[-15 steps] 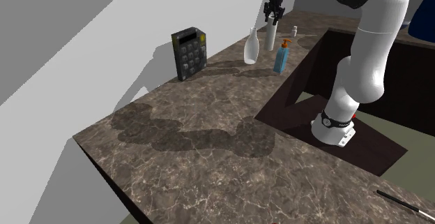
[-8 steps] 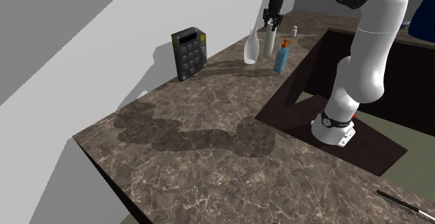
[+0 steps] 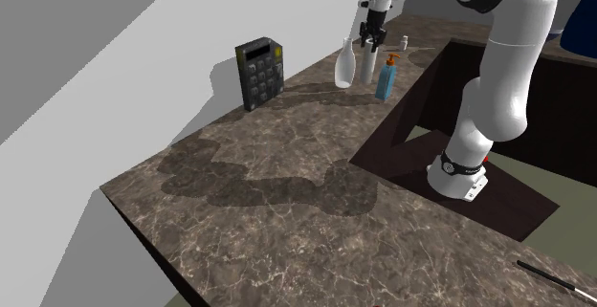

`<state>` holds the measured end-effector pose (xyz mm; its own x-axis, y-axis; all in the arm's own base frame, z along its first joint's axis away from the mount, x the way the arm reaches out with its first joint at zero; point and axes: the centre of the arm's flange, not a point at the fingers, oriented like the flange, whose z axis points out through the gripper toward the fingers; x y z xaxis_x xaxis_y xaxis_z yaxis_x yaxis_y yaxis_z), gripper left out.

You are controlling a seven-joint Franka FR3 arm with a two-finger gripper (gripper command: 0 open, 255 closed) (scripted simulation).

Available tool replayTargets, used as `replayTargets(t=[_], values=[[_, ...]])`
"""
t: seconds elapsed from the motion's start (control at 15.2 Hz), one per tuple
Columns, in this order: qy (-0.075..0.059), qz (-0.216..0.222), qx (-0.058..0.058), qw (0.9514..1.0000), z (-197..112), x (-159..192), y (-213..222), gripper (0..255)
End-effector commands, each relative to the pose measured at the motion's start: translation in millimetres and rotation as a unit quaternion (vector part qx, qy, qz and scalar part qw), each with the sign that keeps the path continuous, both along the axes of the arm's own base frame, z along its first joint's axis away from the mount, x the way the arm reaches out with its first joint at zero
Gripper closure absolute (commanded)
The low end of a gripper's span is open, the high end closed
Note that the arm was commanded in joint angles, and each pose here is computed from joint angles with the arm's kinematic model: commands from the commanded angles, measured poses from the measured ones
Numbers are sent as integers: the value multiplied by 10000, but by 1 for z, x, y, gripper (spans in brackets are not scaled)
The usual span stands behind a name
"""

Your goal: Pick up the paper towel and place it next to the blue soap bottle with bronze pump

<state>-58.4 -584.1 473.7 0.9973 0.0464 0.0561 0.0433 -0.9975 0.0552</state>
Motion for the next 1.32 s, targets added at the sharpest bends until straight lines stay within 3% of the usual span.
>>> replayTargets(t=[0.0,0.59,1.06,1.12,1.25], values=[[0,-1,-3,10000,-12,0,-1,255],[0,-1,-3,10000,-57,0,-1,255],[0,-1,-3,10000,-57,0,-1,255],[0,-1,-3,10000,-57,0,-1,0],[0,-1,-3,10000,-57,0,-1,0]])
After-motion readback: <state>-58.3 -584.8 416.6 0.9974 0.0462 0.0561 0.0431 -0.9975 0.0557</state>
